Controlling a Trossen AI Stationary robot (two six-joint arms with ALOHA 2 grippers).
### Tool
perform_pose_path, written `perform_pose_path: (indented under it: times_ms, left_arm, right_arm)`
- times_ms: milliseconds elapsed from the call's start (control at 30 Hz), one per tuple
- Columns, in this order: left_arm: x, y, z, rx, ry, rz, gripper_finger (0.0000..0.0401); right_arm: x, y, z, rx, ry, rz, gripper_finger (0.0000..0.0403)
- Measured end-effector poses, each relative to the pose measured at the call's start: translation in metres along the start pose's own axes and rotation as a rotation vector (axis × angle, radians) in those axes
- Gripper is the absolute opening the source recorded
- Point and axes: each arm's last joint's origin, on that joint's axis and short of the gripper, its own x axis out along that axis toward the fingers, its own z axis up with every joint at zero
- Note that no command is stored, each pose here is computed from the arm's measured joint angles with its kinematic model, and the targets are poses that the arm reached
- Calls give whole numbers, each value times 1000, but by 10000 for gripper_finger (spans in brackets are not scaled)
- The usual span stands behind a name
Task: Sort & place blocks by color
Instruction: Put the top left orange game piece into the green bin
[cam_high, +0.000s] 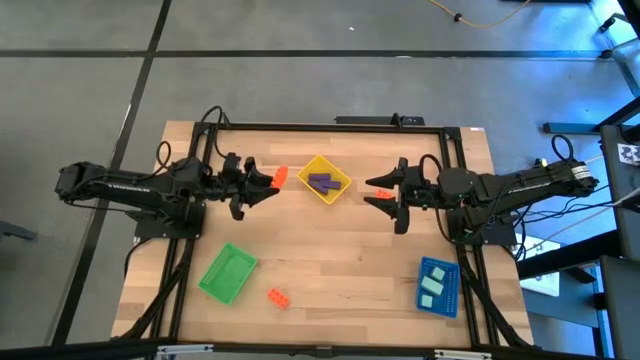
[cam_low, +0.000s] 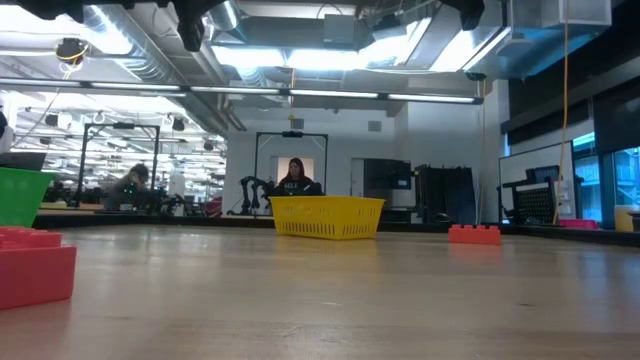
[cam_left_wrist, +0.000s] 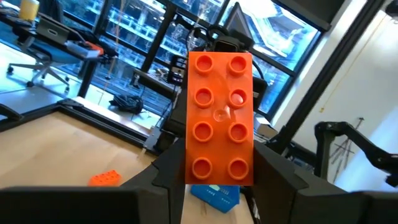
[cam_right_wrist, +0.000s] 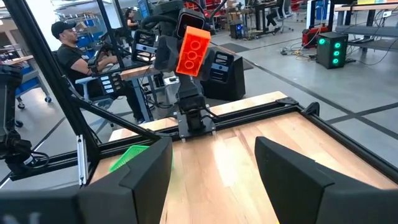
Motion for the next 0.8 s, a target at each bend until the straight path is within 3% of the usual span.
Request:
perform_pose_path:
  times_ms: [567, 700, 800]
  left_arm:
    - [0, -3, -3, 10, 80, -112, 130]
    - [8, -11, -1, -1, 275, -76, 130]
    - [18, -31, 6, 26, 437, -62, 130]
  right_arm:
    - [0, -1, 0, 27, -10, -45, 233]
    - [0, -2, -1, 15, -1, -48, 233]
    - [0, -2, -1, -15, 1, -72, 233]
